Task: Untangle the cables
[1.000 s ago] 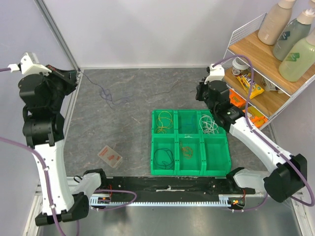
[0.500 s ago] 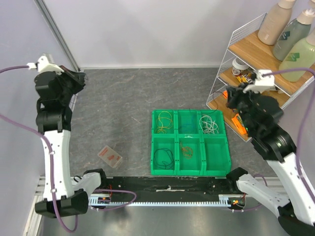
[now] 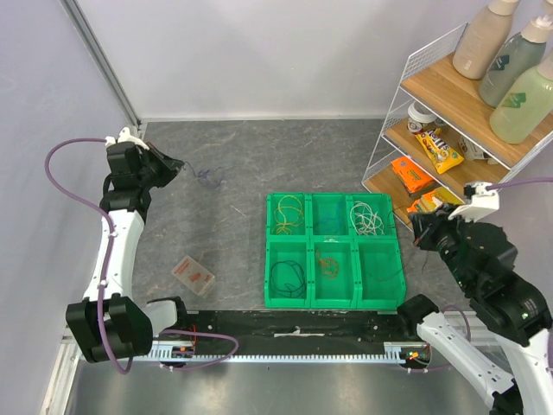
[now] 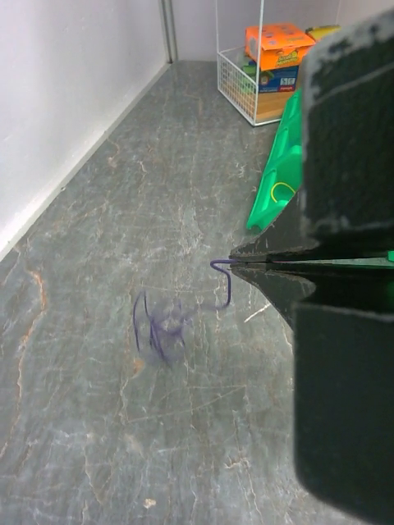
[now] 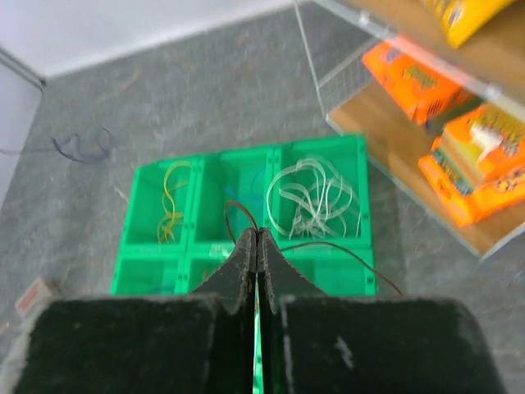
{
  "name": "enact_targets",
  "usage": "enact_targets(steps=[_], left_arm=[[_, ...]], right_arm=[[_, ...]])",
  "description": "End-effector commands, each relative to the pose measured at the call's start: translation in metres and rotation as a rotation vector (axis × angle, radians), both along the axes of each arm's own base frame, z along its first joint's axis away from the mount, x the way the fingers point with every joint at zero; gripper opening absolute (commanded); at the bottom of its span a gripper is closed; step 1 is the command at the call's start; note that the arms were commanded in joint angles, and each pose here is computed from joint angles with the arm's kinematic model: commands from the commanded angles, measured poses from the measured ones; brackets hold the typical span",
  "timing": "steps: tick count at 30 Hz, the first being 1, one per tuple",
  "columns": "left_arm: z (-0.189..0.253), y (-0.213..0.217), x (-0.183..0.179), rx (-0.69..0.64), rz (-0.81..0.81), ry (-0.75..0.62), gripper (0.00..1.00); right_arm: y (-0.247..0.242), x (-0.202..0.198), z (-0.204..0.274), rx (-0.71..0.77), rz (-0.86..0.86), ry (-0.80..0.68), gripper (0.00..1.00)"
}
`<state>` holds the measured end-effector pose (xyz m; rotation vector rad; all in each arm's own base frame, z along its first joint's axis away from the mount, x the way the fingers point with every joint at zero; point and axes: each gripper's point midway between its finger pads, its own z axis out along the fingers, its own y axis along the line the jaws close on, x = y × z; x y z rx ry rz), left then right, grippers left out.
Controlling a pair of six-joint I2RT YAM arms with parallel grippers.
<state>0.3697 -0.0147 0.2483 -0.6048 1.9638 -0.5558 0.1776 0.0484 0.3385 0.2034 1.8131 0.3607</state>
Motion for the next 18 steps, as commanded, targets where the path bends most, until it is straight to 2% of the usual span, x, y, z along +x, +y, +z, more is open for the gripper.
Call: enact_targets(steps=[1,7,13,16,18], left_arm=[[0.030,-0.010,0.010,-0.043,-0.040,-0.122,0.02],[0.034,-0.011,0.007,-0.047,-0.048,-0.135,0.02],[0.036,-0.013,0.003,-0.048,-0.054,-0.139,0.02],[0.038,-0.014,0.002,-0.051,-0.057,-0.143,0.02],[0.038,-0.014,0.001,-0.056,-0.054,-0.143,0.02]], right_arm=[[0.018,-0.015,-0.062,0.086,0.046,0.200,0.00],[0.015,-0.019,-0.118,0.080,-0.035,0.398,0.00],[-0.009,-0.023,-0.159,-0.051,-0.200,0.581,0.00],[-0.013,-0.022,-0.158,-0.064,-0.226,0.584,0.00],[0.004,-0.014,-0.147,-0.022,-0.134,0.535,0.00]])
